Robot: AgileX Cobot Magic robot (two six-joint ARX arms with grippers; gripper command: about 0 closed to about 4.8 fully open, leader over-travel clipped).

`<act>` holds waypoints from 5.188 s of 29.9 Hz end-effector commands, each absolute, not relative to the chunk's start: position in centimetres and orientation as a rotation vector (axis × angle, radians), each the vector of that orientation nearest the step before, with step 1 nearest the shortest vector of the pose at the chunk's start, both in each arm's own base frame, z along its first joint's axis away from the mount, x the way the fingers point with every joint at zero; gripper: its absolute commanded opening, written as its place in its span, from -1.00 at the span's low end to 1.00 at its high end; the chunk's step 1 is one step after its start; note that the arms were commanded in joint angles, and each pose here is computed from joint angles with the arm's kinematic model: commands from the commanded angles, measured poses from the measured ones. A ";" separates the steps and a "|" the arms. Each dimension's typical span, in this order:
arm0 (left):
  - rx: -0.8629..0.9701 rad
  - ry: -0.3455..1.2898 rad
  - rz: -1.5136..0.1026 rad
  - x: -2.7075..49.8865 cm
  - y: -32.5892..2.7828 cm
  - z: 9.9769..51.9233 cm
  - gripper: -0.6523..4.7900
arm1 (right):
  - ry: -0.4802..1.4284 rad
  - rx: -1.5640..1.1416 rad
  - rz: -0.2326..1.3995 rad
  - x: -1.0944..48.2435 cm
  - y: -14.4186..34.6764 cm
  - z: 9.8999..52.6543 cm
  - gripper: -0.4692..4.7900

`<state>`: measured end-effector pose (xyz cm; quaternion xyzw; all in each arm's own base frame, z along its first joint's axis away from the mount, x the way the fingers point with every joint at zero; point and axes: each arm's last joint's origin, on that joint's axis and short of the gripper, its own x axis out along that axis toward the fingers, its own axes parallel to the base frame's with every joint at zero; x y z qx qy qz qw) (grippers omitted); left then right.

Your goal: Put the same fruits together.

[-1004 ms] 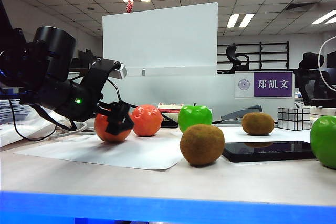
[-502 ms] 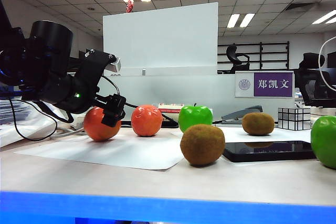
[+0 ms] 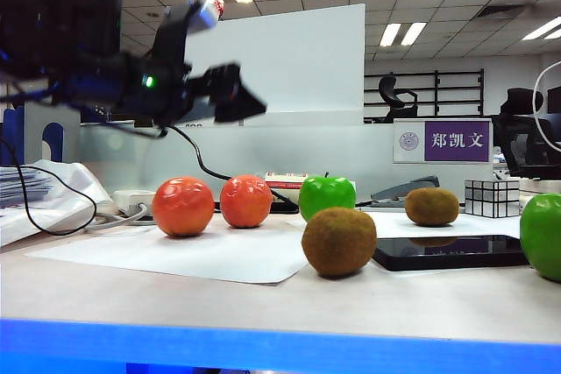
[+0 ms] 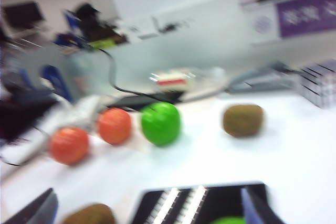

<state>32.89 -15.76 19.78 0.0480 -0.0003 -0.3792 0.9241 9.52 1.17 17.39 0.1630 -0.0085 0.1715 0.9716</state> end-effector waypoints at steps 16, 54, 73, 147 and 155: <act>0.079 -0.146 -0.878 30.1 -16.9 25.0 1.00 | 0.148 0.266 0.213 9.6 0.9 15.3 1.00; 0.113 -0.139 -0.903 28.6 -16.2 27.2 1.00 | 0.364 0.097 0.178 14.1 2.4 13.3 1.00; 0.120 -0.146 -0.902 28.6 -16.2 27.3 1.00 | 0.451 0.097 0.197 18.2 3.1 11.9 1.00; 0.134 -0.130 -0.896 28.7 -16.2 27.1 1.00 | 0.298 0.023 0.669 31.9 10.5 17.0 -0.84; 0.134 -0.132 -0.896 28.7 -16.2 27.1 1.00 | 0.312 0.026 0.689 32.3 10.6 16.5 -0.84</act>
